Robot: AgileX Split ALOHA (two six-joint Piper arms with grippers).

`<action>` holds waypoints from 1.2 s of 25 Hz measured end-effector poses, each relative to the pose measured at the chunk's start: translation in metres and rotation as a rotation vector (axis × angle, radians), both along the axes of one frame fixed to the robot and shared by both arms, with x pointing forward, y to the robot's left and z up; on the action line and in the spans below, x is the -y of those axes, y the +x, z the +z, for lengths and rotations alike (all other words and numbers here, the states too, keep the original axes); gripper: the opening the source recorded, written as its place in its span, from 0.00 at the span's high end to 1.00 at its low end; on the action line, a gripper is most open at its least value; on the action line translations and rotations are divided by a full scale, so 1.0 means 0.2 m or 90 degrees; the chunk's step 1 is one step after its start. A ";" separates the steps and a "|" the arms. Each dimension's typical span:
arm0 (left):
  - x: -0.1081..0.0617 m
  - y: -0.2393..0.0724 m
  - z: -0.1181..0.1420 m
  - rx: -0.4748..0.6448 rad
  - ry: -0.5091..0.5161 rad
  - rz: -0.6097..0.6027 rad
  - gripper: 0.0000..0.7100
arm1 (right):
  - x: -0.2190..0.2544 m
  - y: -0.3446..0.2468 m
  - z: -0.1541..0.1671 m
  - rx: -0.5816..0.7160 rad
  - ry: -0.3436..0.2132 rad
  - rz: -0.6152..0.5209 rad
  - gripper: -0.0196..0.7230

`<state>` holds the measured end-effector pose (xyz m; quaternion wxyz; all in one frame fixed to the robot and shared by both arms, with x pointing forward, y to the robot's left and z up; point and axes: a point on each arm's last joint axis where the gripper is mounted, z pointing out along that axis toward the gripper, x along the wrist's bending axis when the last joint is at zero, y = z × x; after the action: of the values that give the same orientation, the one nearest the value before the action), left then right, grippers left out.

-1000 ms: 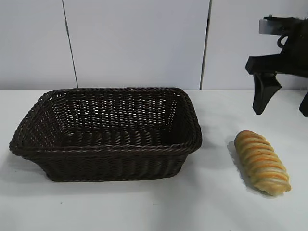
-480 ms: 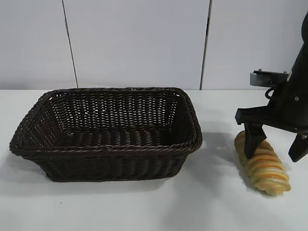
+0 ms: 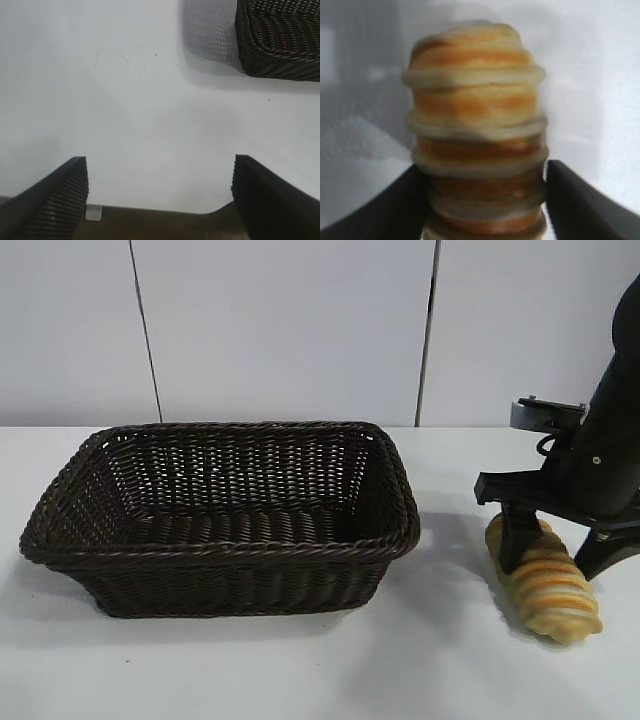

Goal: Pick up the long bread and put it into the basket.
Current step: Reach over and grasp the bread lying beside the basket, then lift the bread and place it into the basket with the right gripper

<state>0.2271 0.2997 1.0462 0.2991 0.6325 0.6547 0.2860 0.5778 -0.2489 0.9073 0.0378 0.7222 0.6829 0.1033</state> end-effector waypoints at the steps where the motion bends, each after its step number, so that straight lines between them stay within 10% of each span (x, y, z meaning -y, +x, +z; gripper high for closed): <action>1: 0.00 0.00 0.00 0.000 0.000 0.000 0.19 | 0.00 0.01 0.02 -0.006 -0.001 0.003 0.85; 15: 0.00 0.00 0.00 0.000 0.000 0.000 0.19 | 0.00 0.18 1.03 0.120 -0.036 0.055 0.87; 30: 0.00 0.00 0.00 0.000 0.000 0.000 0.20 | -0.43 0.10 1.11 0.187 0.016 0.200 0.88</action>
<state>0.2271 0.2997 1.0462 0.2991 0.6325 0.6547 0.2860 0.5986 -0.1627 1.1287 0.1110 0.5845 0.7730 0.2204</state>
